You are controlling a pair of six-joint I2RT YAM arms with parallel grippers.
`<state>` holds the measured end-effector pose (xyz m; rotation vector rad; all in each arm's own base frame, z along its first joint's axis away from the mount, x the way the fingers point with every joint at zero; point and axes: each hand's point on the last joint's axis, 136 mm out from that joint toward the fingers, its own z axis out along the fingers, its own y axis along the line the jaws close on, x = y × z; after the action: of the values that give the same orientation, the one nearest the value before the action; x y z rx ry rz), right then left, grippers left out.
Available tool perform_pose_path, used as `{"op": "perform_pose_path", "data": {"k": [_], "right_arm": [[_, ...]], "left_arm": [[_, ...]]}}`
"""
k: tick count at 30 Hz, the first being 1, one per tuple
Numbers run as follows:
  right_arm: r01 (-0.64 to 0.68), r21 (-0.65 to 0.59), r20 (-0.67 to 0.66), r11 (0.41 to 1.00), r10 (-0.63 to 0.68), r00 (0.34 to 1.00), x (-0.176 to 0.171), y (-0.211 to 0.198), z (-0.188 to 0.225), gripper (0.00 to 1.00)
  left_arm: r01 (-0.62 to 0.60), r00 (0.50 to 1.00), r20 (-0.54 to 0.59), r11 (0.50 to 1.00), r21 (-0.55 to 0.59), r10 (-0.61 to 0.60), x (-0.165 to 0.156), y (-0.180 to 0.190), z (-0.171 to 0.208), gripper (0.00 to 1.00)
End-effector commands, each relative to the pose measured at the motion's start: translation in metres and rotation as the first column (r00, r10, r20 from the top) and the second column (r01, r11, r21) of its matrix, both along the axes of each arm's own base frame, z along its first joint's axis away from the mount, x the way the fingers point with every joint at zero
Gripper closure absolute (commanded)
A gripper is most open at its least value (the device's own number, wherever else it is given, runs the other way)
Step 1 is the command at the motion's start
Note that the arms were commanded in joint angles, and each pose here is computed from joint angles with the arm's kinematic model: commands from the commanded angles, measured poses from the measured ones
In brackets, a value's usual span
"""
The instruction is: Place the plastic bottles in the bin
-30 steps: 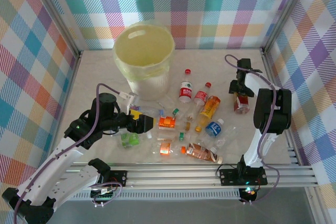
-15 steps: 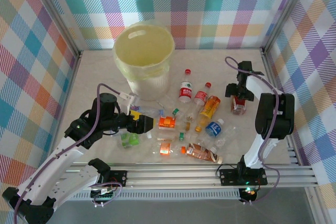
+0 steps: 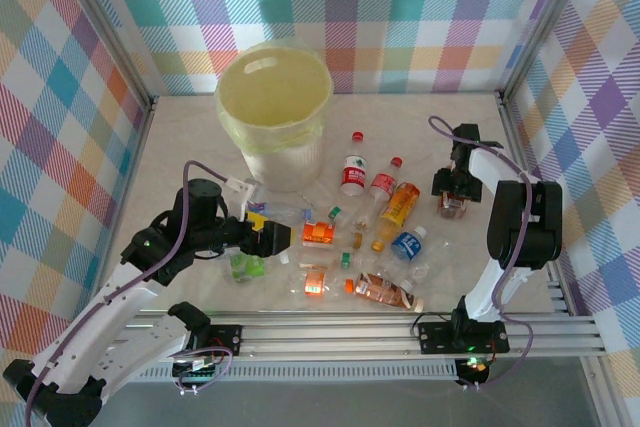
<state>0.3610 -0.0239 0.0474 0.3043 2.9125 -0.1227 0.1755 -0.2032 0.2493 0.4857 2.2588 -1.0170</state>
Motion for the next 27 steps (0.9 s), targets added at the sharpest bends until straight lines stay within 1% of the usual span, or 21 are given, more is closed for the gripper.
{"op": "perform_pose_path", "data": {"k": [1, 7, 10, 12, 16, 21, 24, 27], "right_arm": [[0.013, -0.008, -0.001, 1.000, -0.013, 1.000, -0.008, 0.000, 0.006, 0.30], [0.023, -0.025, 0.025, 0.999, -0.023, 0.999, -0.007, -0.003, 0.013, 0.34], [0.028, -0.032, 0.055, 0.999, -0.027, 0.998, -0.005, -0.004, 0.023, 0.35], [0.027, -0.009, 0.089, 1.000, -0.026, 0.996, -0.003, -0.001, 0.035, 0.36], [0.001, 0.028, 0.208, 1.000, -0.007, 0.978, 0.003, 0.011, 0.076, 0.38], [-0.076, 0.058, 0.336, 0.995, 0.052, 0.941, 0.006, 0.033, 0.127, 0.39], [-0.153, 0.094, 0.416, 0.984, 0.101, 0.904, 0.005, 0.057, 0.157, 0.39], [-0.256, 0.146, 0.496, 0.956, 0.153, 0.855, 0.000, 0.089, 0.183, 0.39]], "left_arm": [[0.025, 0.999, 0.025, 1.000, -0.008, -0.025, -0.004, -0.001, 0.005, 0.00], [0.026, 0.999, 0.028, 1.000, -0.009, -0.026, -0.004, -0.001, 0.006, 0.00], [0.027, 0.999, 0.031, 1.000, -0.013, -0.026, -0.004, -0.002, 0.007, 0.00], [0.022, 0.999, 0.034, 1.000, -0.015, -0.022, -0.003, -0.001, 0.007, 0.00], [0.019, 0.999, 0.042, 1.000, -0.017, -0.018, -0.003, -0.001, 0.008, 0.00], [0.010, 0.999, 0.043, 0.999, -0.030, -0.009, -0.001, -0.002, 0.010, 0.00], [-0.015, 0.999, 0.031, 0.998, -0.054, 0.016, 0.002, -0.003, 0.014, 0.00], [-0.035, 0.999, 0.008, 0.995, -0.088, 0.036, 0.006, -0.006, 0.022, 0.00]]}}
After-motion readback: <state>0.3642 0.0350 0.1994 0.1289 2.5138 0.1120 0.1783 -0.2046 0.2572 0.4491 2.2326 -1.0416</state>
